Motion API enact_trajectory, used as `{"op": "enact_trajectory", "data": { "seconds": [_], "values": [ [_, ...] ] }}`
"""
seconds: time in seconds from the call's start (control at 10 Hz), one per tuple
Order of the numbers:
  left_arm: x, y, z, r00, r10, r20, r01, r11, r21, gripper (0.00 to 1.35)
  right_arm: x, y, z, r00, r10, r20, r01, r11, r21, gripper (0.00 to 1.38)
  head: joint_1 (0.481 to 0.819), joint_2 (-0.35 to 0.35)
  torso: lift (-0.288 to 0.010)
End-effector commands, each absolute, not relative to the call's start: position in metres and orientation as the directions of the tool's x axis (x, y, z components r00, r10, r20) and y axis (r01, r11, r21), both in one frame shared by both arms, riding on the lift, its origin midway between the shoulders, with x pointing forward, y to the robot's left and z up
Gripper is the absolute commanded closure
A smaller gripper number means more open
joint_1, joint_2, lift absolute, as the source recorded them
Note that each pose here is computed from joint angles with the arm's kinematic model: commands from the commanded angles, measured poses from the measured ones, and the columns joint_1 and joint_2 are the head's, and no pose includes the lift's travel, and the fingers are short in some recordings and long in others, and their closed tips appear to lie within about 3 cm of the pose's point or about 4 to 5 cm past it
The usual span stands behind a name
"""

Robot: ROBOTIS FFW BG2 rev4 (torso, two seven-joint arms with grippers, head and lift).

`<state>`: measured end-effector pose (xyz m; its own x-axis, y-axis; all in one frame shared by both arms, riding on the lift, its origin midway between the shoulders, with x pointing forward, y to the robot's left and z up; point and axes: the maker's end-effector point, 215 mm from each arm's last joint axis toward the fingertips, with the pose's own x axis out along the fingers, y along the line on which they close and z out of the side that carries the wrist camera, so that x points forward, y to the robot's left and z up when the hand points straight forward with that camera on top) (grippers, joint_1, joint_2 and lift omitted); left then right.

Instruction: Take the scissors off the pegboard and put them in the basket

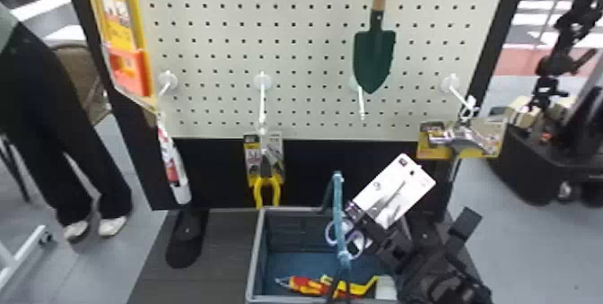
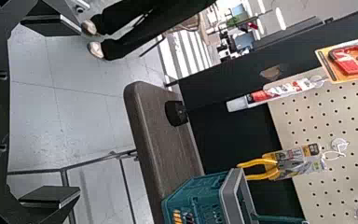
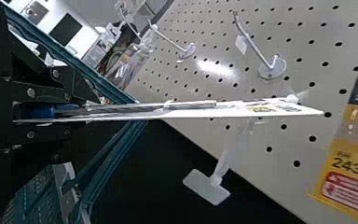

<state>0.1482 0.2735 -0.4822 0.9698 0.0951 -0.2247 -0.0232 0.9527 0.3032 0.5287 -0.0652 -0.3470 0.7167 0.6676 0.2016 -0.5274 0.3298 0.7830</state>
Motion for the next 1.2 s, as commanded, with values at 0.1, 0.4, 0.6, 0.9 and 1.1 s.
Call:
{"op": "enact_trajectory", "data": {
  "seconds": [0.1,0.4,0.6,0.9,1.1],
  "values": [
    [0.148,0.274,-0.483,0.970,0.096,-0.224,-0.024,0.953,0.302,0.10,0.526,-0.053,-0.350,0.700,0.687,0.195,-0.532,0.319,0.785,1.25,0.549,0.000,-0.100],
    [0.148,0.274,-0.483,0.969,0.097,-0.225,-0.025,0.953,0.301,0.10,0.527,-0.051,-0.344,0.689,0.698,0.197,-0.547,0.321,0.773,0.74,0.549,0.000,-0.100],
    [0.148,0.273,-0.483,0.970,0.093,-0.226,-0.021,0.954,0.300,0.10,0.528,-0.052,-0.341,0.686,0.699,0.200,-0.554,0.324,0.767,0.20,0.549,0.000,-0.100],
    [0.149,0.272,-0.483,0.970,0.089,-0.224,-0.019,0.954,0.298,0.10,0.530,-0.054,-0.337,0.690,0.692,0.214,-0.560,0.323,0.763,0.11,0.549,0.000,-0.100],
    [0.149,0.273,-0.483,0.970,0.090,-0.225,-0.020,0.955,0.297,0.10,0.531,-0.055,-0.335,0.690,0.690,0.219,-0.564,0.322,0.760,0.11,0.549,0.000,-0.100]
  ]
}}
